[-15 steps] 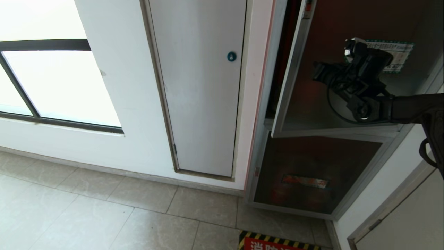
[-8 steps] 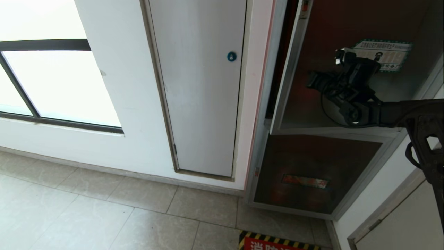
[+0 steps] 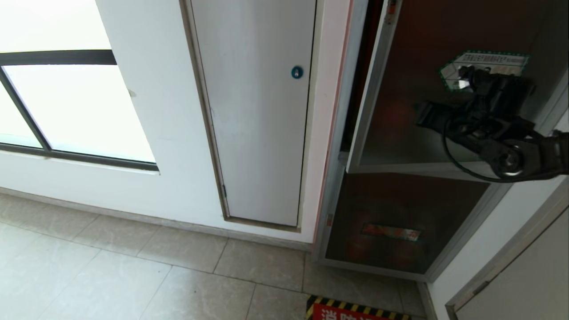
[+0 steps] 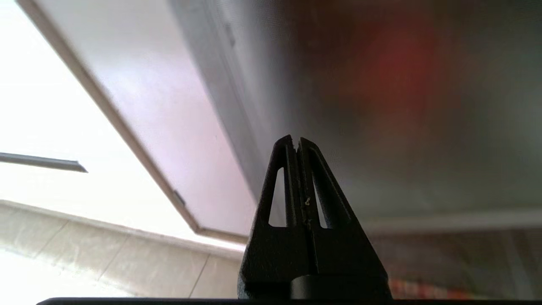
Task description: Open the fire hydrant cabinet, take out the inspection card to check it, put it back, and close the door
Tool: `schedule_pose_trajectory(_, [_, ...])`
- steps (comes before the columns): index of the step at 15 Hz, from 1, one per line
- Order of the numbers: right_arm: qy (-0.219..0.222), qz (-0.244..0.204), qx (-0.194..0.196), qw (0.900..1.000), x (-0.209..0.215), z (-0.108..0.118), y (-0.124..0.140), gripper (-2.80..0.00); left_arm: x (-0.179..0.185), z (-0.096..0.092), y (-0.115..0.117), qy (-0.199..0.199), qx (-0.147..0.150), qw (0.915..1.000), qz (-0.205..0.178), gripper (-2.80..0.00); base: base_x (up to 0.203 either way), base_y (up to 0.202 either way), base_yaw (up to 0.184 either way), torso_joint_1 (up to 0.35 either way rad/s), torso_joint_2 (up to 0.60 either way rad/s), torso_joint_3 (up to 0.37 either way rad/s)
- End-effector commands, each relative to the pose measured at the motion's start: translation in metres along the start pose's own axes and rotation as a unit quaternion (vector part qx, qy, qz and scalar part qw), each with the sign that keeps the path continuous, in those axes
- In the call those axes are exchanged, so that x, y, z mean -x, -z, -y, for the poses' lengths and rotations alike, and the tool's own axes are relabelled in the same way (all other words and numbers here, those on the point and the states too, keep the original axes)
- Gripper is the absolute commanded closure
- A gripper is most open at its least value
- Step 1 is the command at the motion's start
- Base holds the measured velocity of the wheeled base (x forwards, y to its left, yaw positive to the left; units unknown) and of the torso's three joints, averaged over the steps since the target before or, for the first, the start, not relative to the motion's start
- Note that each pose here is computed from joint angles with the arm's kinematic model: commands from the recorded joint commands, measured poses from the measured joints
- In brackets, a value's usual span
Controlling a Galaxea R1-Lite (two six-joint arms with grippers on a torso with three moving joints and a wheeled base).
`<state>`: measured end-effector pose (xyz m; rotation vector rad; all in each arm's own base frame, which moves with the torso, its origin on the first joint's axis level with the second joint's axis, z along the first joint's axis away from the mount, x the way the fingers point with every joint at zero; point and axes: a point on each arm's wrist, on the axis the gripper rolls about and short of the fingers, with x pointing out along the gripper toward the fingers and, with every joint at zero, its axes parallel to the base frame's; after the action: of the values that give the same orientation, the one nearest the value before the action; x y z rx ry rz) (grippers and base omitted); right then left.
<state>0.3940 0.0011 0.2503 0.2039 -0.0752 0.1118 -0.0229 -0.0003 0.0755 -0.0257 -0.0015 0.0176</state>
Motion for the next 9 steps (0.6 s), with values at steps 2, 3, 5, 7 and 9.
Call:
schedule_pose_trajectory(2, [-0.011,0.034,0.003,0.999,0.117,-0.022,-0.039,0.00,0.000,0.000,0.000,0.000,0.000,1.0000,-0.001,0.00,0.000,0.000,0.000,0.000,0.00,0.000])
schedule_pose_trajectory(3, [-0.013,0.042,0.004,0.999,0.146,-0.025,-0.041,0.00,0.000,0.000,0.000,0.000,0.000,1.0000,-0.001,0.00,0.000,0.000,0.000,0.000,0.00,0.000])
schedule_pose_trajectory(5, [-0.019,0.064,0.007,0.998,0.203,-0.032,-0.043,0.00,0.000,0.000,0.000,0.000,0.000,1.0000,-0.001,0.00,0.000,0.000,0.000,0.000,0.00,0.000])
schedule_pose_trajectory(7, [-0.032,0.093,0.012,0.995,0.259,-0.038,-0.043,0.00,0.000,0.000,0.000,0.000,0.000,1.0000,-0.001,0.00,0.000,0.000,0.000,0.000,0.00,0.000])
schedule_pose_trajectory(9, [-0.046,0.102,0.016,0.994,0.307,-0.042,-0.036,0.00,0.000,0.000,0.000,0.000,0.000,1.0000,-0.001,0.00,0.000,0.000,0.000,0.000,0.00,0.000])
